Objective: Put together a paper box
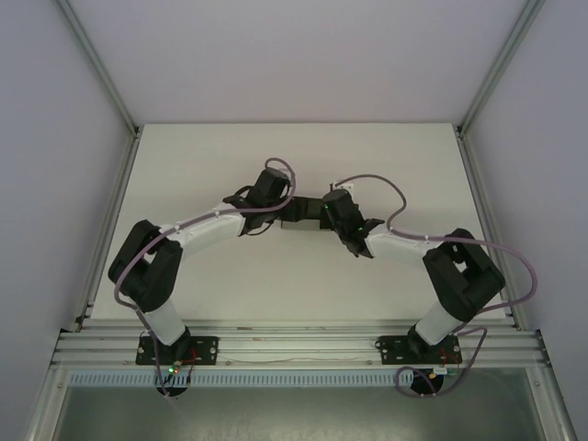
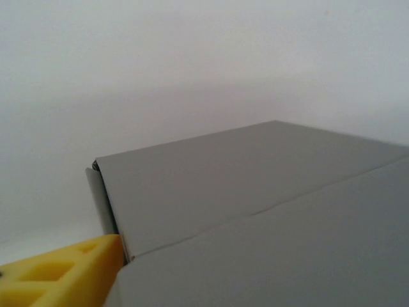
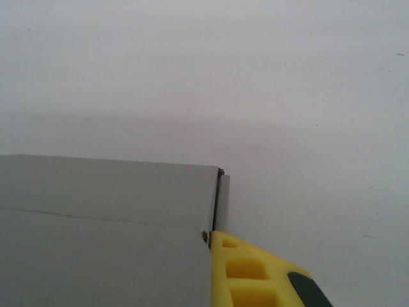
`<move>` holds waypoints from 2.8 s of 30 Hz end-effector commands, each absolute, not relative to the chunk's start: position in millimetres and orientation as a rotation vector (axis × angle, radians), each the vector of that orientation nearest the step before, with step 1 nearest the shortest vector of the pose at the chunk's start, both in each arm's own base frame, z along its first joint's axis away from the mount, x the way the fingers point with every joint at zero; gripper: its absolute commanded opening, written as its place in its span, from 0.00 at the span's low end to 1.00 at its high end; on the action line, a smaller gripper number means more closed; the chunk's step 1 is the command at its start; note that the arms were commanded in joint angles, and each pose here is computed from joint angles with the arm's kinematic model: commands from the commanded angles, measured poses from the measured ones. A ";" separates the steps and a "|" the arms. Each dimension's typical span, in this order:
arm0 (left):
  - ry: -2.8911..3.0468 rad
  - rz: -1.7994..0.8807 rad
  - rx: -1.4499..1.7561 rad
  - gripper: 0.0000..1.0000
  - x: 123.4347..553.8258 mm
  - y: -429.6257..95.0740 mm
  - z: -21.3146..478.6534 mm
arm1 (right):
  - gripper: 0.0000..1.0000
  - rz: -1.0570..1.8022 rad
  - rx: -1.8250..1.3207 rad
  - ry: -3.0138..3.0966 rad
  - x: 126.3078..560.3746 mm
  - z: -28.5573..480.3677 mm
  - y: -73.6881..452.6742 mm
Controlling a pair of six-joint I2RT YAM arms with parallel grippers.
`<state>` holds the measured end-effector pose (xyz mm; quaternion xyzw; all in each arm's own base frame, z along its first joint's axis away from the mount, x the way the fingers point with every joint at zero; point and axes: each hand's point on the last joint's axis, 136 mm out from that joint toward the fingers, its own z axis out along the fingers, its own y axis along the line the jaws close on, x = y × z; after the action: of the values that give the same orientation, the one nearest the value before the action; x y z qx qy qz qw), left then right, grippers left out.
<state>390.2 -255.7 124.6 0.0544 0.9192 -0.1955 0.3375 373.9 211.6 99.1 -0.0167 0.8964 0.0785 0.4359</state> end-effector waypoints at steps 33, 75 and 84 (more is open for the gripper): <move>2.538 -0.682 -0.141 0.81 398.9 -213.3 86.8 | 0.18 0.003 -0.228 2.228 339.7 71.6 219.2; 2.508 -1.117 -0.261 0.26 375.0 -213.0 11.3 | 1.00 0.581 0.148 2.431 322.2 105.7 182.3; 2.521 -1.141 -0.304 0.22 369.3 -205.9 -2.9 | 0.96 0.858 0.167 2.537 345.5 80.6 219.5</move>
<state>393.5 -221.1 44.8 -0.0696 0.8638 -0.4387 0.2378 340.3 199.0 69.9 0.0678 0.9321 0.2579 0.2451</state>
